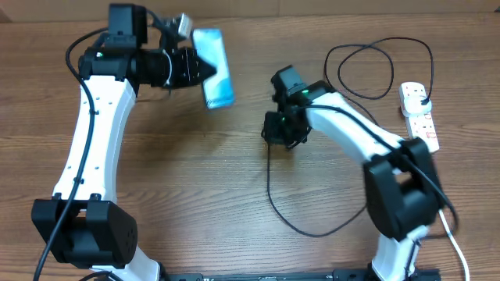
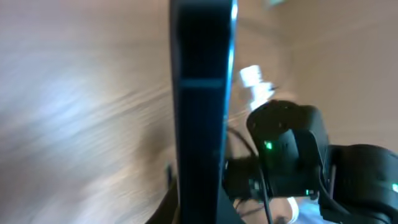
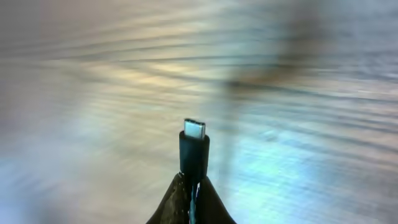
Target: Plug charger to phone and switch on socket
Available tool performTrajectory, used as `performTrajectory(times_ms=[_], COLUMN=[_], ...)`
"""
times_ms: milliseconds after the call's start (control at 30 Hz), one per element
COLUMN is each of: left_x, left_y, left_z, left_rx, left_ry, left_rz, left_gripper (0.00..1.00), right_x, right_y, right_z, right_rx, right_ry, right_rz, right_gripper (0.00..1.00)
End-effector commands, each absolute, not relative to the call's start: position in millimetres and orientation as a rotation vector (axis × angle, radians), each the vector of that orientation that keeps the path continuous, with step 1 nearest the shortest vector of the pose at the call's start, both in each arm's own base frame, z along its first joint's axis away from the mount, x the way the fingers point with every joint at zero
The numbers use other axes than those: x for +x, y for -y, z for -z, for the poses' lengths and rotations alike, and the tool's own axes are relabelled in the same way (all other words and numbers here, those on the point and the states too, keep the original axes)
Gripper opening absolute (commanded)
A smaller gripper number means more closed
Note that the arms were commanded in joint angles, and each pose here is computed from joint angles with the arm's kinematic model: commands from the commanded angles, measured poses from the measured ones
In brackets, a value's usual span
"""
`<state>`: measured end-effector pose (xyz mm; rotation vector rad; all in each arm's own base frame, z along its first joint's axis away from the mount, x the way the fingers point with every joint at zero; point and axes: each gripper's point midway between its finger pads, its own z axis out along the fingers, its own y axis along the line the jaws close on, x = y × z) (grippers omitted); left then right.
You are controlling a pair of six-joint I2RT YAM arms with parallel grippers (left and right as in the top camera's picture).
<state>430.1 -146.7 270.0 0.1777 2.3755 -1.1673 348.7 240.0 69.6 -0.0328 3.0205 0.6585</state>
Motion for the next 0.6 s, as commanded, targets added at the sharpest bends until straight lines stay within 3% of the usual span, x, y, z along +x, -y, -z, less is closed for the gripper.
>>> performTrajectory(times_ms=[0,200,500,567], left_x=[408.9,405.7,398.2,405.2], left_y=[164.6,167.5,171.3,169.1], left_z=[-330.7,-349.0,-354.6,-346.4], left_rx=[0.447,0.553,0.6,0.555], left_ry=[-2.067,-1.947,-1.908,-1.957], left_rz=[1.54,1.588,1.635,1.579], left_gripper=[0.04,0.04,0.04,0.04], right_x=[341.3,313.3,287.9,304.5], right_y=[-269.0,-266.7,-288.5,-275.0], right_z=[-176.4,-251.7,-262.0,-250.2], right_rx=[-0.358,-0.477,-0.613,-0.427], right_ry=[-2.726,-2.528,-2.487,-2.558], right_rz=[-1.026,-1.117,-1.124,-0.971], right_gripper=[0.04,0.04,0.04,0.04])
